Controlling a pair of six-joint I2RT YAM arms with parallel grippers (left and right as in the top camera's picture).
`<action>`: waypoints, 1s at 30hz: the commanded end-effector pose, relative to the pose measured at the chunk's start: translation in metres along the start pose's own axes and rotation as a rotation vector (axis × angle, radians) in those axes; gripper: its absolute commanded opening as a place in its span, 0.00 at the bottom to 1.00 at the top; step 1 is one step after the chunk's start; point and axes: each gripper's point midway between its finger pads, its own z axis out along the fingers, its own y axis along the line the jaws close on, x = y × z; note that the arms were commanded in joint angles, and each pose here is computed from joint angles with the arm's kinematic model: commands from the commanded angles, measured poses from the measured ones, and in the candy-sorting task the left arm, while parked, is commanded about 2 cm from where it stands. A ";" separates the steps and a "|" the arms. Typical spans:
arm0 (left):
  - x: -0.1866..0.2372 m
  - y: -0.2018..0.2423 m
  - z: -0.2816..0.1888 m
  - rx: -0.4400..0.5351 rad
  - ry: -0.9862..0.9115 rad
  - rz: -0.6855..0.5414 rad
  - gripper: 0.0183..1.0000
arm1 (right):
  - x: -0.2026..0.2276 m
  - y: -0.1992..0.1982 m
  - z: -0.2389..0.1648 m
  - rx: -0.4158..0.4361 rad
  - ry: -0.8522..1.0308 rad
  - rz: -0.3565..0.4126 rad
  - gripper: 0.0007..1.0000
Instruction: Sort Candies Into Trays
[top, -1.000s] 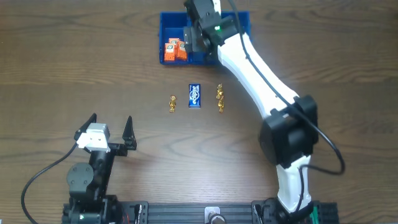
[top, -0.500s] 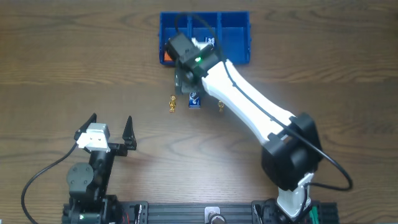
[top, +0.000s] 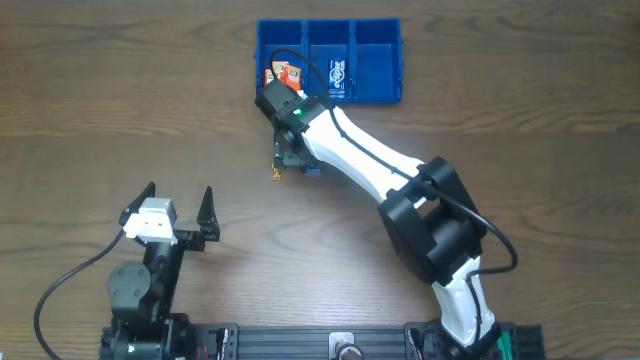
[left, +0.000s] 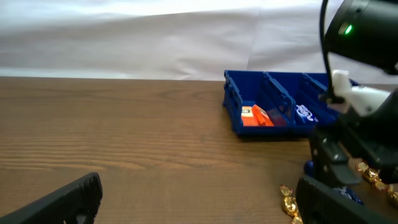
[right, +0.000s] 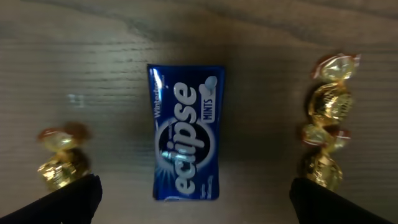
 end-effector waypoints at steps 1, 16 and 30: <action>0.016 -0.001 0.001 0.013 0.047 0.009 1.00 | 0.003 -0.001 0.013 0.019 0.013 0.028 1.00; 0.016 -0.001 0.001 0.013 0.047 0.009 1.00 | 0.008 0.002 0.033 0.011 0.046 0.032 0.88; 0.016 -0.001 0.001 0.013 0.047 0.009 1.00 | 0.005 0.004 0.035 -0.006 0.046 0.041 0.27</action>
